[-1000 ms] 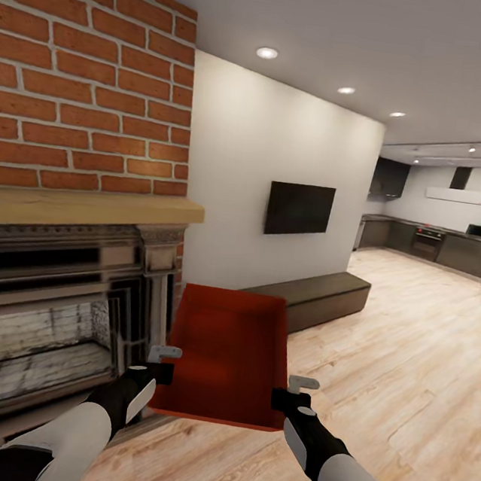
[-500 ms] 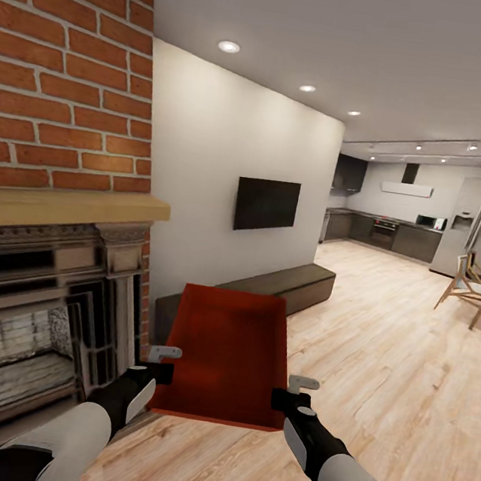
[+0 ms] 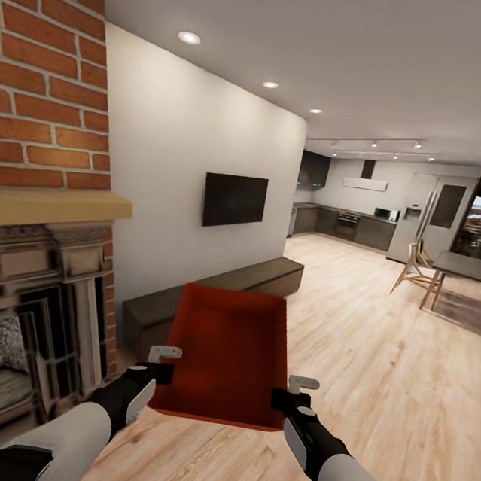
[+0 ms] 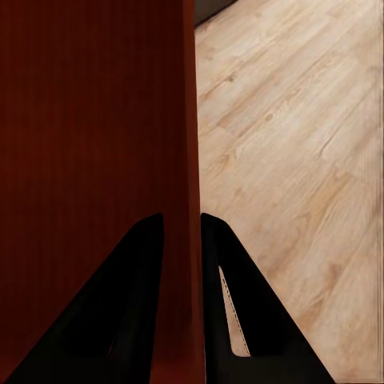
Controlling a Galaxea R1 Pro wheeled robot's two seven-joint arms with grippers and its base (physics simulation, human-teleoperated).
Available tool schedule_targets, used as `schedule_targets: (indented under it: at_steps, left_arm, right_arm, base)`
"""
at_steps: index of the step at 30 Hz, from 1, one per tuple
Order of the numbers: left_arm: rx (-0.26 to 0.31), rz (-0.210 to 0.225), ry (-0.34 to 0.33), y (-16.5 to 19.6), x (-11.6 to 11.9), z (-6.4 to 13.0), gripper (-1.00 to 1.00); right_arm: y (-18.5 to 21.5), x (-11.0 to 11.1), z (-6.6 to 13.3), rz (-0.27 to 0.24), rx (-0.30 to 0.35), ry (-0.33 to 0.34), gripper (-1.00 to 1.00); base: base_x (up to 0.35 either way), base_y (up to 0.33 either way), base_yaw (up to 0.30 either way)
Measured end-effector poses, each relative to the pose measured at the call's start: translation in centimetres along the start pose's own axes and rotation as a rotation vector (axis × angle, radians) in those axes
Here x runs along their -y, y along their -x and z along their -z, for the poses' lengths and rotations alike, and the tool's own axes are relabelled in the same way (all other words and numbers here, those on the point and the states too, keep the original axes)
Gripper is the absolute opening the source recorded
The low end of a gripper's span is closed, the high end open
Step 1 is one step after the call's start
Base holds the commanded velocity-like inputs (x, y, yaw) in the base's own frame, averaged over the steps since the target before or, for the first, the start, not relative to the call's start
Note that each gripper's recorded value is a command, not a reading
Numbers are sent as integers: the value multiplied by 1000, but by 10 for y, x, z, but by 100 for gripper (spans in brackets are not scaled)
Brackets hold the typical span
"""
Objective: Move the two storage containers from the living room to the garage. In the garage, place one container on the floor and stack the other container on top of it (either order is fine).
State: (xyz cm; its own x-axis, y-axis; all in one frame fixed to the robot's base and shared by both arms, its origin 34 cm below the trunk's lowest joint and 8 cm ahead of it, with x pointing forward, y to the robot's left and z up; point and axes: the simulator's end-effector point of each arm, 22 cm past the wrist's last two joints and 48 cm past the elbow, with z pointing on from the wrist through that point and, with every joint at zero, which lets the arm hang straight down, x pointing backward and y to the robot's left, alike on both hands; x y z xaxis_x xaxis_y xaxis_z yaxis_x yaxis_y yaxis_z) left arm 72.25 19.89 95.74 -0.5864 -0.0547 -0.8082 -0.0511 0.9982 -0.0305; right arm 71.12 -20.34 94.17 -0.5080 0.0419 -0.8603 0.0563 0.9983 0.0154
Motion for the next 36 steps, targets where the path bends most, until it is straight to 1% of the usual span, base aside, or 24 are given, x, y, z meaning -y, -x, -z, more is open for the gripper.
schedule_targets:
  at_steps: [36]
  left_arm:
    - [1,2,-1,-1,1,0,-100]
  right_arm:
    - [0,1,0,3,0,0,-100]
  base:
    - [0,0,-287]
